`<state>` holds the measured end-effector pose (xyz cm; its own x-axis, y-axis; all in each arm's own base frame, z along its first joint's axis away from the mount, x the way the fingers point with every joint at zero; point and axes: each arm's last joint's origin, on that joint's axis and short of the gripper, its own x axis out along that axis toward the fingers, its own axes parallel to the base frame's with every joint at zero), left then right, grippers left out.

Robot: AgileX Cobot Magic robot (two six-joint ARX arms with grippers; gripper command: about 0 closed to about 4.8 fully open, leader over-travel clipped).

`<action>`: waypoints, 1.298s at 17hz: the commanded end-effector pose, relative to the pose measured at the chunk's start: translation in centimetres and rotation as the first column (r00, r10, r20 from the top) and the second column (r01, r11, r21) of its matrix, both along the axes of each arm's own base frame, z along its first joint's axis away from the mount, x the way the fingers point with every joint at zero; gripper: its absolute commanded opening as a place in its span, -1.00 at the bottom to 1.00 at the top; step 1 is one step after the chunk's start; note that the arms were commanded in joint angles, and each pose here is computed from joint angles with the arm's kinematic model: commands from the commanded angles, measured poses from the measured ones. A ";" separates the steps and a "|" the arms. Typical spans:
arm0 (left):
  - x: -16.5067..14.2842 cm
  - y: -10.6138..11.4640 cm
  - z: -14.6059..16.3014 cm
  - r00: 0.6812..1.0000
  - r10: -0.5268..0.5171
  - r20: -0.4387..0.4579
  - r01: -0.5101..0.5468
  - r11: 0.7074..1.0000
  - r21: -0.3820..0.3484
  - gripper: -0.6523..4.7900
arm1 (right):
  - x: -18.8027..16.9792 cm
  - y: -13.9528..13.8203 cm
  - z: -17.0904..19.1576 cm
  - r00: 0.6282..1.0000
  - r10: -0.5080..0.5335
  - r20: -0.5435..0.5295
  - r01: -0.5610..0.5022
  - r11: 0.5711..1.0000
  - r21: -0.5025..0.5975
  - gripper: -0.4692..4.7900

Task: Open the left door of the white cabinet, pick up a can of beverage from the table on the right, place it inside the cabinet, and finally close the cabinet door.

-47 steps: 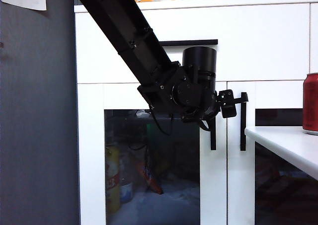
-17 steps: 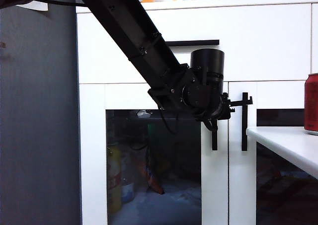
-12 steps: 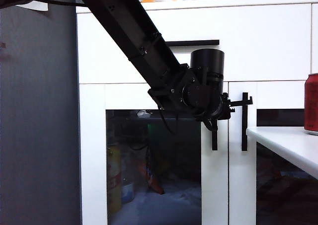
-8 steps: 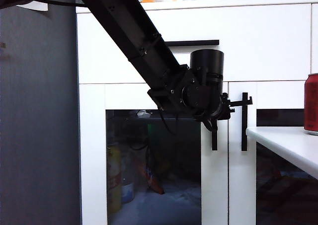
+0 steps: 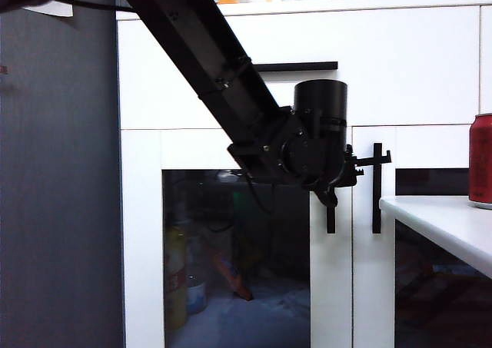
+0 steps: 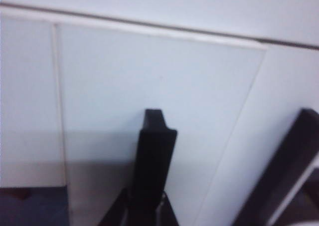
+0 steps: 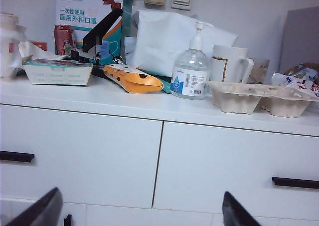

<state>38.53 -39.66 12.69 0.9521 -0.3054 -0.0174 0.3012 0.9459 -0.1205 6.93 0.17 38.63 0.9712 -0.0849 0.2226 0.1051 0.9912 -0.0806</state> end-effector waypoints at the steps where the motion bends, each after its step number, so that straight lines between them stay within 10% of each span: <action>1: -2.0 -0.4 1.7 1.000 -0.027 0.003 0.027 0.998 -0.048 -0.78 | -0.1 0.0 0.2 1.000 -0.004 0.014 0.004 1.000 -0.001 0.75; 11: -9.0 6.3 0.1 0.996 -0.052 -0.075 0.055 0.998 0.037 -0.78 | 1.8 0.4 -1.9 0.988 0.062 -0.143 -0.062 0.998 0.005 0.75; 15: -11.3 9.0 2.0 0.996 -0.053 -0.078 0.056 0.998 0.040 -0.78 | 7.6 1.6 -5.2 0.899 0.258 -0.354 -0.267 0.963 0.025 0.73; 16: -11.5 9.3 2.4 0.996 -0.053 -0.073 0.056 0.998 0.035 -0.78 | 9.0 1.9 -5.8 0.870 0.300 -0.391 -0.309 0.950 0.043 0.55; 17: -11.8 9.6 3.3 0.997 -0.053 -0.057 0.055 0.998 0.018 -0.78 | 11.7 2.5 -7.0 0.816 0.387 -0.429 -0.395 0.916 0.074 -0.43; 18: -11.9 9.7 4.1 0.998 -0.055 -0.044 0.055 0.998 0.003 -0.78 | 13.5 2.9 -7.7 0.783 0.452 -0.428 -0.460 0.883 0.092 -0.84; 22: -12.0 9.9 5.5 0.998 -0.056 -0.015 0.055 0.998 -0.028 -0.78 | 19.6 4.8 -10.8 0.719 0.579 -0.384 -0.538 0.814 0.219 -0.83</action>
<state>25.89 -30.20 14.78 0.8741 -0.4357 -0.2146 0.4361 0.8986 -0.0480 25.77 4.58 27.34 0.8528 0.4609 -0.2457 -0.4606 0.8854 0.0621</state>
